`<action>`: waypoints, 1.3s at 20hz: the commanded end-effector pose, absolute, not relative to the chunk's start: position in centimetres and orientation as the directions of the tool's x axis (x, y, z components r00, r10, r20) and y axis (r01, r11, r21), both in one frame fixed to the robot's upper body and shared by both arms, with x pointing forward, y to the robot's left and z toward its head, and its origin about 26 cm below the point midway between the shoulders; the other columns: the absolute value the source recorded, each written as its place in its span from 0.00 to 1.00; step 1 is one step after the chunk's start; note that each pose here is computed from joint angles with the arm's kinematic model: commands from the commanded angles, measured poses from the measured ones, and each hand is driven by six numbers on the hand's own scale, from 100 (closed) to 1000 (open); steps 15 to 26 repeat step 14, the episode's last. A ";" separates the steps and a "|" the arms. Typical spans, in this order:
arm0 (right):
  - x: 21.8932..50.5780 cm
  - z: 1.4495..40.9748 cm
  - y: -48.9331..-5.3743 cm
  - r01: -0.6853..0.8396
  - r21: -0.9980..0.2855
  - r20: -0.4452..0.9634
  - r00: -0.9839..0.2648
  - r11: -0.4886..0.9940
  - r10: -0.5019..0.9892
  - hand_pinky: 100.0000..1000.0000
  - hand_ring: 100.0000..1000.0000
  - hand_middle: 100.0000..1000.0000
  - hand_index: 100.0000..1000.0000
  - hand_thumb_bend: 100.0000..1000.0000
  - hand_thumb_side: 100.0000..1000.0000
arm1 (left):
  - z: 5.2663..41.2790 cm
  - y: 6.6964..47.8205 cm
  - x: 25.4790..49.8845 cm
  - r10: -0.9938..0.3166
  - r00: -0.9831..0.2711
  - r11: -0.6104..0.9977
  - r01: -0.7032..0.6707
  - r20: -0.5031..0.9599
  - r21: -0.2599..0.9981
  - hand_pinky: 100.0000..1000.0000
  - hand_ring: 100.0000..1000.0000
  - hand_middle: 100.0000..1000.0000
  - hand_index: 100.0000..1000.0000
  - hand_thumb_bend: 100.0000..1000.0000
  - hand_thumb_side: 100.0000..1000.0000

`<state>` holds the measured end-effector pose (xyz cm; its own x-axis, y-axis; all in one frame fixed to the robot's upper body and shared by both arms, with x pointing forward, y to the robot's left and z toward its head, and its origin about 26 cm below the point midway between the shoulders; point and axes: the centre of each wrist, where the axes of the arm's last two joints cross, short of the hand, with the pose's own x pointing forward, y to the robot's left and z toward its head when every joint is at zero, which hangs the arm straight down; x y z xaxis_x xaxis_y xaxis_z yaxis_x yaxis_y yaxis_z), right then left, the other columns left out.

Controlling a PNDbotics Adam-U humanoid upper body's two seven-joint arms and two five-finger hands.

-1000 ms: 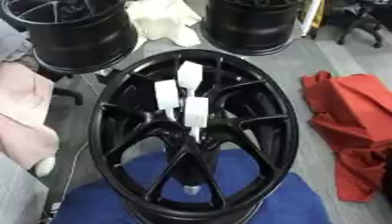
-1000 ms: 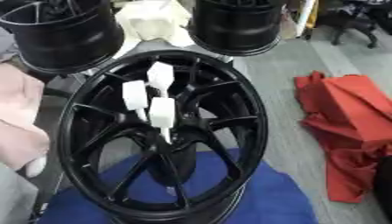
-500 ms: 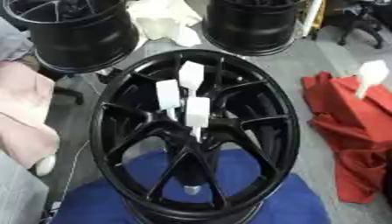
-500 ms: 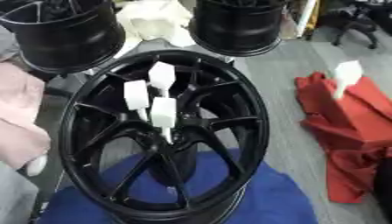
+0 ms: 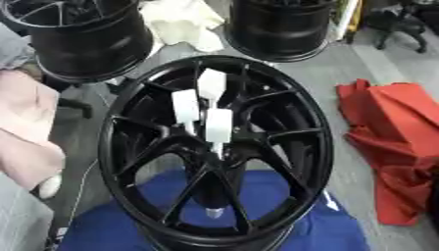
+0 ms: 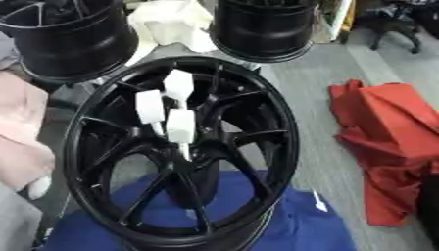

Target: Pull the pin out of the wheel hub.

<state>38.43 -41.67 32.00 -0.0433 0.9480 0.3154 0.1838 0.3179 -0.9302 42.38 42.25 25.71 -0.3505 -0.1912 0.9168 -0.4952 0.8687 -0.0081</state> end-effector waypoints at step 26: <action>38.0 33.3 -41.8 0.201 -0.924 0.318 -0.070 0.325 0.946 0.85 0.77 0.79 0.83 0.00 0.55 | 27.6 42.6 42.0 -0.218 -0.389 0.867 -0.499 0.895 -0.006 0.76 0.64 0.68 0.82 0.09 0.80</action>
